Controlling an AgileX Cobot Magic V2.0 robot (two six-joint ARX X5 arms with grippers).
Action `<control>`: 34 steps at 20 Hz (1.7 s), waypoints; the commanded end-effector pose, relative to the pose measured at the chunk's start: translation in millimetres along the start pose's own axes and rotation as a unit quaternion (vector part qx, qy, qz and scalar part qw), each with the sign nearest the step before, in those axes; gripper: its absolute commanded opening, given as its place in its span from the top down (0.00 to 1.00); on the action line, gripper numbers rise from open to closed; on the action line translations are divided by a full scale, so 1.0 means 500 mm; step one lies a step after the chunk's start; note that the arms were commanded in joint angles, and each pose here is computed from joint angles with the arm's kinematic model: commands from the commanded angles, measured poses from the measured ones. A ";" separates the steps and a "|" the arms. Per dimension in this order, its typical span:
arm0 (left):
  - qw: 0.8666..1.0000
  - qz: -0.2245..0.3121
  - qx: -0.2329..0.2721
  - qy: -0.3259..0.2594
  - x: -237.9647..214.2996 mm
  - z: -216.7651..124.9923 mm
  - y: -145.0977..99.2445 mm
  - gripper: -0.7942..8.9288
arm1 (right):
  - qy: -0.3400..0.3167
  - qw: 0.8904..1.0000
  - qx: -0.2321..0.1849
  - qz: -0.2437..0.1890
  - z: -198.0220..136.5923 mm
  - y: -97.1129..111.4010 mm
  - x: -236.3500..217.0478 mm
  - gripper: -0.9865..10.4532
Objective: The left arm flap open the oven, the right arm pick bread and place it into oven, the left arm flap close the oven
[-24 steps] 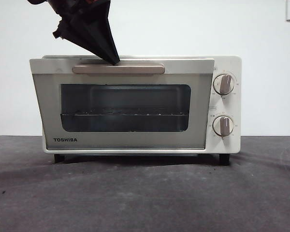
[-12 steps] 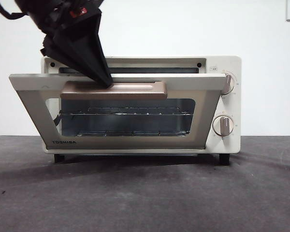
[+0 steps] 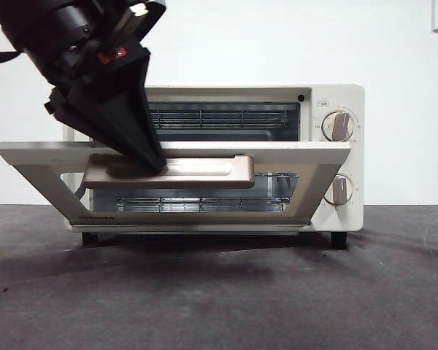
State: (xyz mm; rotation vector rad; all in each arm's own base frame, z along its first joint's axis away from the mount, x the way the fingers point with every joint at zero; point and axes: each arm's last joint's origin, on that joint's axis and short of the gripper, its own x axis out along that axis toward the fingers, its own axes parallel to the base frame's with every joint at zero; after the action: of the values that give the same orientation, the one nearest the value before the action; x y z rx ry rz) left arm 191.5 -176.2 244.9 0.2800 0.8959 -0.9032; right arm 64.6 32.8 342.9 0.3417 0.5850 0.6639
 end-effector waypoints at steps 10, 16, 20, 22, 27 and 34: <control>0.999 0.012 -0.033 0.005 0.059 -0.057 -0.019 0.90 | -0.009 1.000 -0.002 0.006 0.007 0.005 -0.004 0.80; 0.999 -0.006 -0.035 0.010 0.022 -0.056 -0.039 0.90 | -0.003 1.000 0.001 0.012 0.005 0.005 -0.003 0.80; 0.998 -0.009 -0.032 -0.060 -0.094 -0.033 -0.059 0.90 | 0.047 0.998 0.024 0.028 0.012 -0.005 0.027 0.80; 0.993 -0.014 -0.036 -0.111 -0.158 -0.028 -0.071 0.90 | 0.077 0.996 0.038 0.035 0.019 -0.014 0.053 0.80; 0.974 0.018 -0.050 -0.219 -0.295 -0.052 -0.089 0.90 | 0.126 0.990 0.031 0.047 0.041 -0.012 0.146 0.80; 0.963 0.023 -0.057 -0.263 -0.370 -0.093 -0.100 0.90 | 0.113 0.993 0.021 0.028 0.050 0.023 0.263 0.80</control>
State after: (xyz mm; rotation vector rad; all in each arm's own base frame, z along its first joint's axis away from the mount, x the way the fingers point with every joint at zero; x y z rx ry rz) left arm 72.9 -78.0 359.3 -0.0248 0.4585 -0.8234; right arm 153.6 117.9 315.3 0.2939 0.8043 0.7511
